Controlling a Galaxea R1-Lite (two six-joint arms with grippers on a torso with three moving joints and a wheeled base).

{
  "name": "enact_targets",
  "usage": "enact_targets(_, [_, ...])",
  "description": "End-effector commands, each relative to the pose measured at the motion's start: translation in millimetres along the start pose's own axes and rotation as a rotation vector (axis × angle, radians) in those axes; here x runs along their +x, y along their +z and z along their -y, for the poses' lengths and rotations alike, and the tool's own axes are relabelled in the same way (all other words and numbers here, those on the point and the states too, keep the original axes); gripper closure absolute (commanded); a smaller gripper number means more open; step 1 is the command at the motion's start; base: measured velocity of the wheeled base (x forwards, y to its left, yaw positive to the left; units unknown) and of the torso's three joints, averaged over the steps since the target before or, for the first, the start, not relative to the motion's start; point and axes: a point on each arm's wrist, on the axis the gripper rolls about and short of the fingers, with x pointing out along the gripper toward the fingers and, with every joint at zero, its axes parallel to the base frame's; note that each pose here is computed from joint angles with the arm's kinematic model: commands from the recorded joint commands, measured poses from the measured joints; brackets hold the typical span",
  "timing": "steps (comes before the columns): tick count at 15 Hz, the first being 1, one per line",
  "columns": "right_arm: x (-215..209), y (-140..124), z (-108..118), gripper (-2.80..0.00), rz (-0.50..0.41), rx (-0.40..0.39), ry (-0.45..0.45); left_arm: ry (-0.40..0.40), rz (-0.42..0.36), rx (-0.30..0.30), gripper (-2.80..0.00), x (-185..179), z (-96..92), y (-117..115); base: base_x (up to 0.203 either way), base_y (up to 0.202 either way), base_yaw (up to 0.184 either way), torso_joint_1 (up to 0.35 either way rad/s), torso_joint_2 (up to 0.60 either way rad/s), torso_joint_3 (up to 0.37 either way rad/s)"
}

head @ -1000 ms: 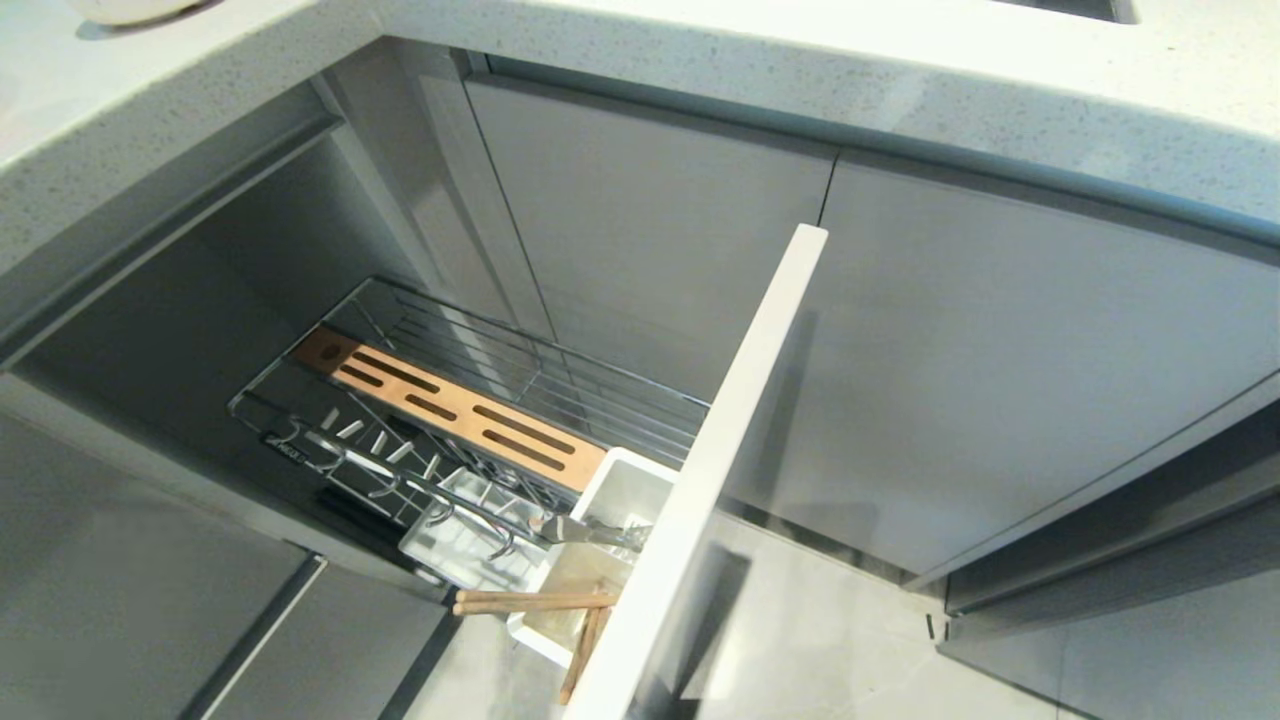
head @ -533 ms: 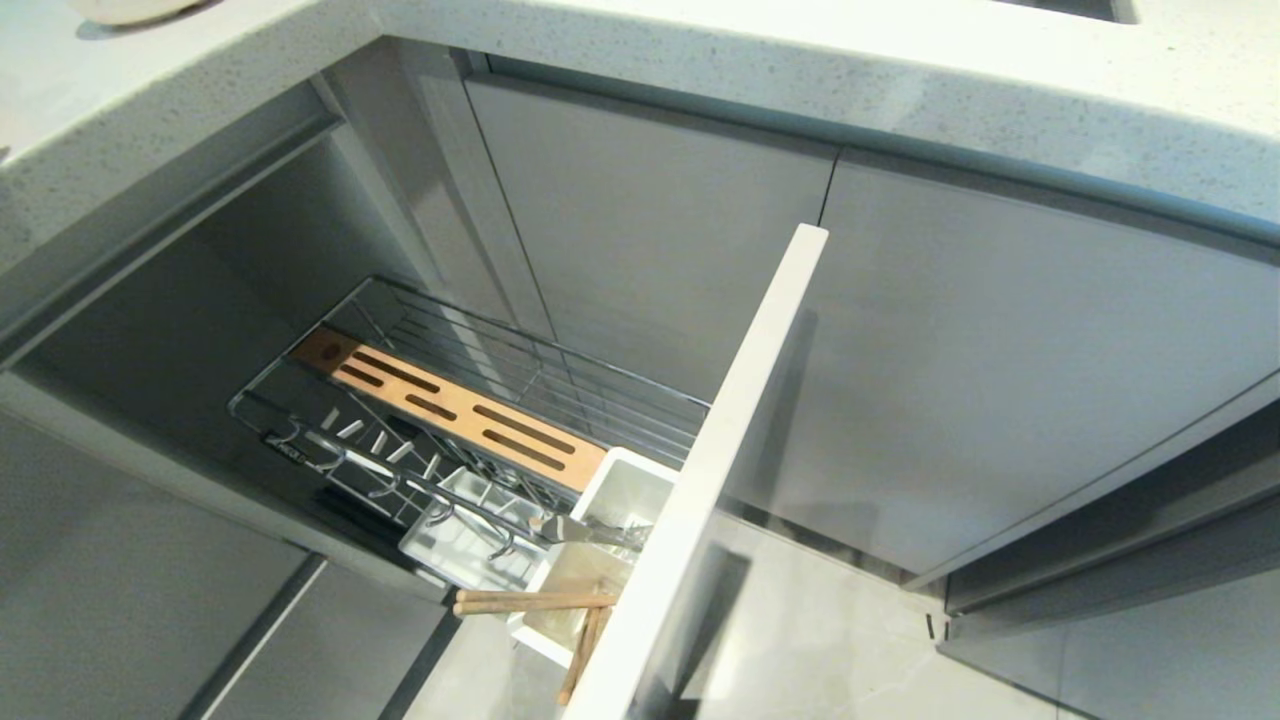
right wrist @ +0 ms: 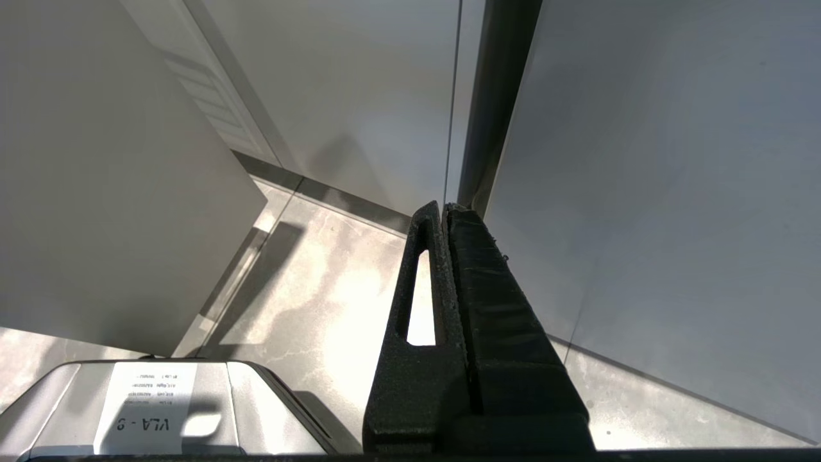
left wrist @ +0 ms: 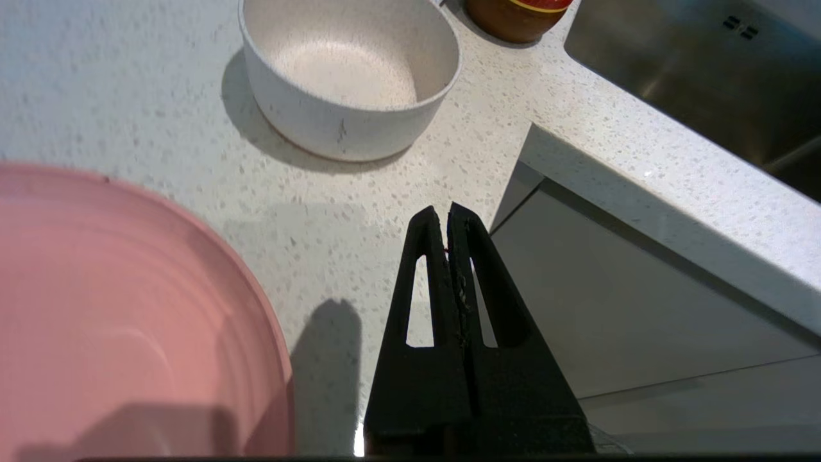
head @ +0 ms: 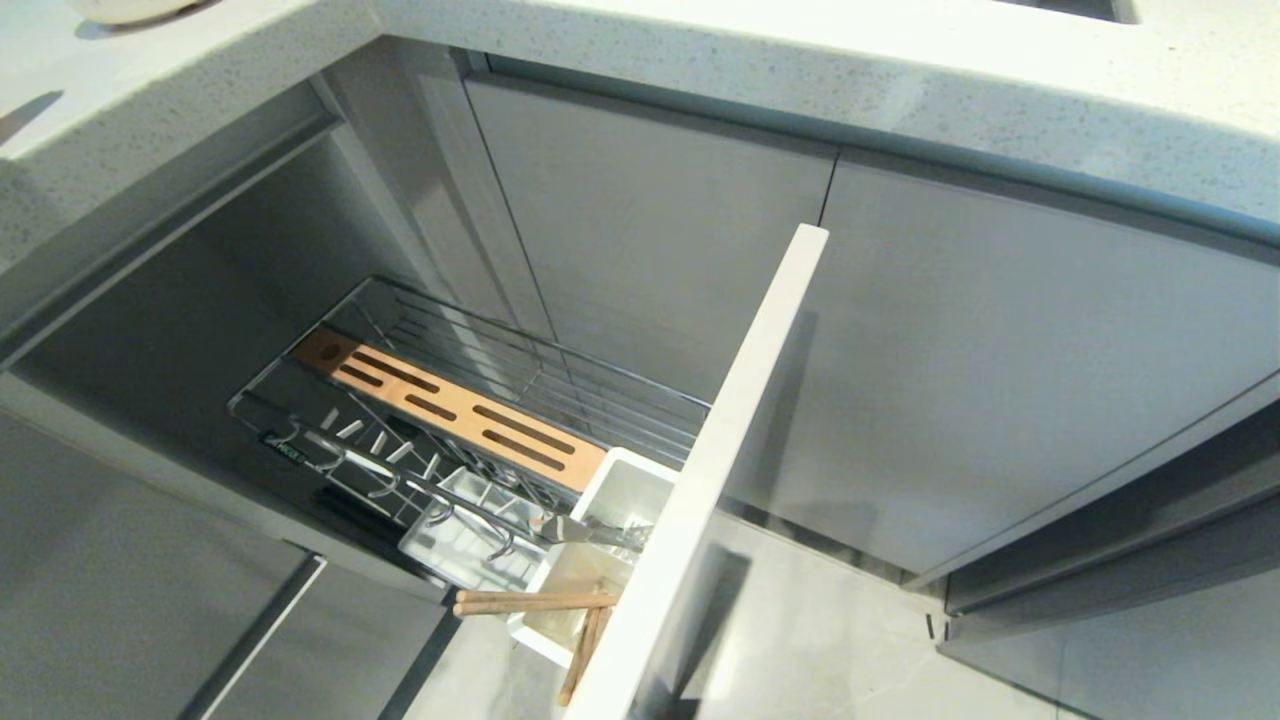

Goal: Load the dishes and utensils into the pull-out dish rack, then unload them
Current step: Pick up the bowl and place it in the cupboard

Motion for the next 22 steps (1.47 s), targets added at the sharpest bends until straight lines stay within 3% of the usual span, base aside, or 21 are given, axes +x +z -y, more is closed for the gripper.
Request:
enact_targets(1, [0.2,-0.4,0.0,0.0,-0.002,0.0,0.0,-0.012,-0.009,0.045,0.0,8.9,-1.9,-2.4,0.0,0.0,0.0,0.0,0.0,0.0])
enact_targets(3, [0.2,-0.4,0.0,0.0,-0.002,0.0,0.0,-0.025,-0.009,0.12,0.0,9.8,0.3,-2.8,0.0,0.0,0.0,0.0,0.0,0.0])
enact_targets(6, [0.2,-0.4,0.0,0.0,-0.002,0.0,0.0,-0.01,0.065,0.164,0.0,10.1,1.5,4.7,0.0,0.0,0.0,0.0,0.0,0.0])
enact_targets(7, [0.2,-0.4,0.0,0.0,-0.002,0.0,0.0,-0.007,0.071,0.184,-2.8,10.9,1.4,5.1,0.0,0.0,0.0,0.0,0.0,0.0])
enact_targets(9, [0.2,-0.4,0.0,0.0,-0.002,0.0,0.0,-0.009,0.066,0.235,-2.8,16.3,-0.2,3.6,0.0,0.0,0.0,0.0,0.0,0.0])
enact_targets(17, [0.2,-0.4,0.0,0.0,-0.002,0.0,0.0,-0.03,0.064,0.288,-2.8,47.9,-6.8,-4.3,0.0,0.0,0.0,0.0,0.0,0.0])
enact_targets(22, [0.2,-0.4,0.0,0.0,-0.002,0.0,0.0,-0.037,0.055,0.285,-2.8,63.0,-10.8,-9.6,0.0,0.0,0.0,0.0,0.0,0.0])
